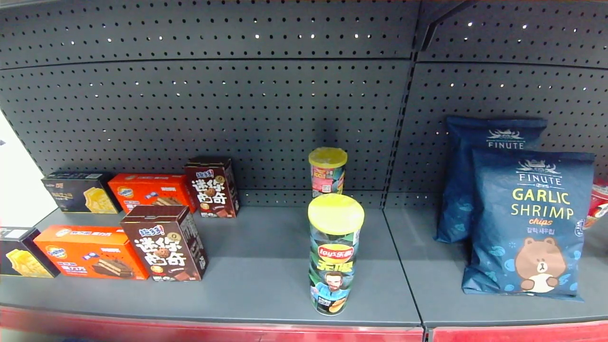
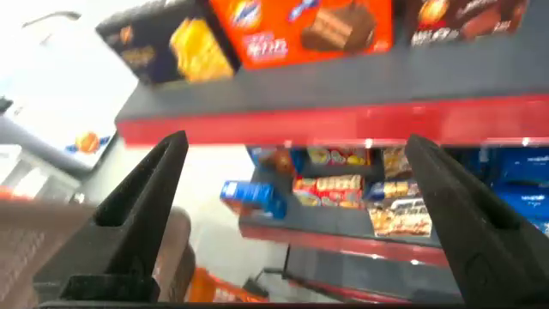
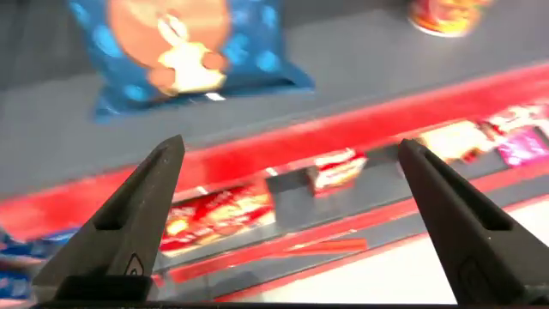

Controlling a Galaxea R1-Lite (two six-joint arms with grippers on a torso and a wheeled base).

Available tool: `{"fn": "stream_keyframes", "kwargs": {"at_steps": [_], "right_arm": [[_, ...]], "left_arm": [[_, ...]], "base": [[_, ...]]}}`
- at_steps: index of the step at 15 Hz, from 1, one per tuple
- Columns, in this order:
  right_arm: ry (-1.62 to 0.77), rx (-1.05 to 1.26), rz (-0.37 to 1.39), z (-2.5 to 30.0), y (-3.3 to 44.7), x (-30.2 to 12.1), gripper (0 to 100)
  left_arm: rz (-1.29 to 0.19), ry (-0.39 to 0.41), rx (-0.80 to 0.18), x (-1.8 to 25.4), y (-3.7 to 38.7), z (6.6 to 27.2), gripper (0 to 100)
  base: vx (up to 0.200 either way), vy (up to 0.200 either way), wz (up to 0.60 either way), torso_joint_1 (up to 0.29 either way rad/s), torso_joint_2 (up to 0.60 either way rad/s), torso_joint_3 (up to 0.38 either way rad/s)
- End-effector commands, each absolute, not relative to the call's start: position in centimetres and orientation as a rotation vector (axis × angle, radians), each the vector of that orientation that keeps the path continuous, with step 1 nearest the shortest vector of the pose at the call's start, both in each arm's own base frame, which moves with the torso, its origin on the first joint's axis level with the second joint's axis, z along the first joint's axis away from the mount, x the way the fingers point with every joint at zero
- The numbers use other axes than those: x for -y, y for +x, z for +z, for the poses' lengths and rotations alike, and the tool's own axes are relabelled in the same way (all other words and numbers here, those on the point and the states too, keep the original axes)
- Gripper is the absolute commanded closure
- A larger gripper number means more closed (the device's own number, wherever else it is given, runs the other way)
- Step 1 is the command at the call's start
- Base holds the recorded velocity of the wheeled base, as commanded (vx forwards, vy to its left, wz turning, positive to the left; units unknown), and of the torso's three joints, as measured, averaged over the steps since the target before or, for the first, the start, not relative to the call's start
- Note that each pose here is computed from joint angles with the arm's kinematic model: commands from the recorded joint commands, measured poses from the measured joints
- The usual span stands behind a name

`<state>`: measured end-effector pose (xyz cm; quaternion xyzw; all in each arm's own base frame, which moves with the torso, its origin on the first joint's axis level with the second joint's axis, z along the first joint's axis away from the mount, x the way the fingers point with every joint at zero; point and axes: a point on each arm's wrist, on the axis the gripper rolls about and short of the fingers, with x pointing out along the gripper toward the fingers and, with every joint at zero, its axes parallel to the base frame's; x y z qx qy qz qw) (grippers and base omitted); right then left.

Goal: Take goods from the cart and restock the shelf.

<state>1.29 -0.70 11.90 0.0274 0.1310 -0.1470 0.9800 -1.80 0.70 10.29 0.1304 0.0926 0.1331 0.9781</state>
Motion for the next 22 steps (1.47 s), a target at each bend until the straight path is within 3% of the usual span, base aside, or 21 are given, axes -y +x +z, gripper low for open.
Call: {"fn": "stream_keyframes", "kwargs": {"at_steps": [1,4,7,10,12,14,15,20,22], "right_arm": [[0.0,-0.07,-0.129,8.57,-1.78,0.71,0],[-0.003,-0.059,-0.058,8.55,-1.7,0.55,0],[-0.013,-0.026,0.005,8.48,-1.54,0.39,0],[-0.057,-0.029,-0.011,8.48,-1.55,0.43,0],[-0.052,-0.032,0.013,8.48,-1.56,0.37,0],[-0.058,-0.029,0.016,8.45,-1.54,0.36,0],[-0.092,-0.027,0.023,8.47,-1.54,0.35,0],[-0.09,-0.028,0.027,8.48,-1.55,0.34,0],[-0.087,-0.025,0.052,8.5,-1.56,0.28,0]], "left_arm": [[0.219,0.214,-0.048,-0.5,-2.93,8.54,0],[0.139,0.133,-0.012,-0.32,-2.63,8.23,0],[0.059,0.111,0.012,-0.14,-2.51,8.21,0],[0.012,0.003,0.02,-0.03,-2.51,8.26,0],[-0.034,-0.006,0.018,0.07,-2.51,8.24,0],[-0.179,0.029,0.021,0.39,-2.56,8.27,0],[-0.196,0.067,0.017,0.43,-2.54,8.23,0],[-0.188,0.048,0.023,0.41,-2.51,8.16,0],[-0.19,0.052,0.023,0.42,-2.51,8.16,0]], "base": [[0.0,0.0,0.0,0.0,0.0,0.0],[0.0,0.0,0.0,0.0,0.0,0.0],[0.0,0.0,0.0,0.0,0.0,0.0],[0.0,0.0,0.0,0.0,0.0,0.0],[0.0,0.0,0.0,0.0,0.0,0.0],[0.0,0.0,0.0,0.0,0.0,0.0],[0.0,0.0,0.0,0.0,0.0,0.0],[0.0,0.0,0.0,0.0,0.0,0.0],[-0.2,0.0,0.0,0.0,0.0,0.0]]}}
